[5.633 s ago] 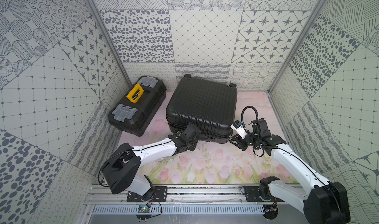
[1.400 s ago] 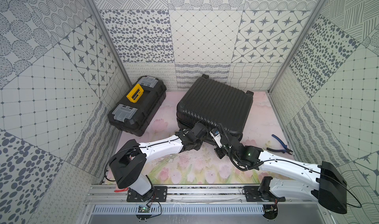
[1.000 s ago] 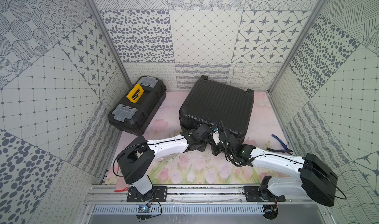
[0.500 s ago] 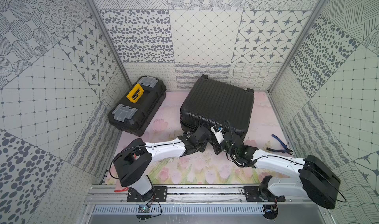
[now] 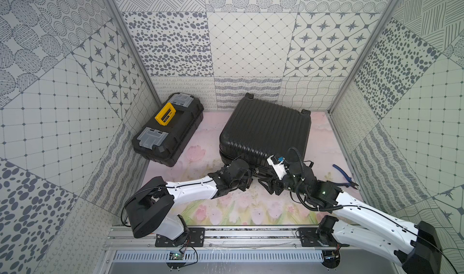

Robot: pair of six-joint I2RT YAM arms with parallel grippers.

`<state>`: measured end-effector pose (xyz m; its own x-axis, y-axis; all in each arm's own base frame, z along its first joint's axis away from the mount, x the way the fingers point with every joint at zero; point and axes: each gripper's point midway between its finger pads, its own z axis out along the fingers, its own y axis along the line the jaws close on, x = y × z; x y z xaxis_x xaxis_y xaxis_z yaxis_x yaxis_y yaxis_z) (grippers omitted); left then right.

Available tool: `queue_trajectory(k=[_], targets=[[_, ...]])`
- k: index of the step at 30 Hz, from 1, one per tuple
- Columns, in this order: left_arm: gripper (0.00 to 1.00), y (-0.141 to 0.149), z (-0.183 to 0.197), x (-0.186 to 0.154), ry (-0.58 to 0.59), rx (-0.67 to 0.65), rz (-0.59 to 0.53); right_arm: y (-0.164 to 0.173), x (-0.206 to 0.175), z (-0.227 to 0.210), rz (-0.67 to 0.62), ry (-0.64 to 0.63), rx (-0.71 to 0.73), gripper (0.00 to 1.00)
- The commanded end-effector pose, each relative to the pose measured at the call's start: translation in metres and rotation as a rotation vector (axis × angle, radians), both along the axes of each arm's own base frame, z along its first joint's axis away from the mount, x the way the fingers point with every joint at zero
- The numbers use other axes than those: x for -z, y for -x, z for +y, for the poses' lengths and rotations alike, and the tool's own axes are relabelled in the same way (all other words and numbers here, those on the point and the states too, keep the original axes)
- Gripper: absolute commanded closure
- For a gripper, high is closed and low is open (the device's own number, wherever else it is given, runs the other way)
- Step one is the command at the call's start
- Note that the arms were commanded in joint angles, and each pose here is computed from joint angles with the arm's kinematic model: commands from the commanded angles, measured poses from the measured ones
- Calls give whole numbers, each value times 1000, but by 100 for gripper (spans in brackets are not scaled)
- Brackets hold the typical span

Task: Close the suitcase zippers
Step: Place the suitcase at the center of the board, then adjust the suitcase at the center of the board.

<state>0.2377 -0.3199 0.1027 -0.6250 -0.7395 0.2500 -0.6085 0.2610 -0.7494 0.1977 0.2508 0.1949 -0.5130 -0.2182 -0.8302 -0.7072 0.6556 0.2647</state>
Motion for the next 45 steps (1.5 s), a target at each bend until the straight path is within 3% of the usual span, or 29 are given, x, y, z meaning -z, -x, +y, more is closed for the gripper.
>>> queue_trajectory(k=[1, 5, 10, 14, 19, 21, 25, 32, 39, 45], targets=[[37, -3, 13, -35, 68, 3, -143, 8, -33, -7, 60, -39, -15, 22], [26, 15, 61, -40, -118, 47, -183, 3, -62, -17, 95, -67, 3, 19], [17, 19, 132, -86, -514, 244, -318, -12, -89, -42, 116, -58, 80, 15], [16, -15, 145, -135, -696, 404, -468, -46, -107, -70, 122, -66, 197, 13], [14, -78, 137, -178, -858, 590, -620, -94, -111, -130, 171, -128, 445, 13], [13, -106, 129, -181, -853, 639, -678, -109, -109, -152, 193, -166, 525, 12], [13, -150, 117, -173, -831, 734, -692, -134, -102, -181, 237, -231, 614, 11], [12, -192, 99, -143, -714, 851, -689, -158, -66, -201, 329, -213, 656, 10], [10, -200, 73, -111, -543, 925, -637, -171, -45, -190, 386, -248, 582, 10], [12, -178, 65, -88, -424, 980, -528, -178, -28, -192, 434, -209, 558, 8]])
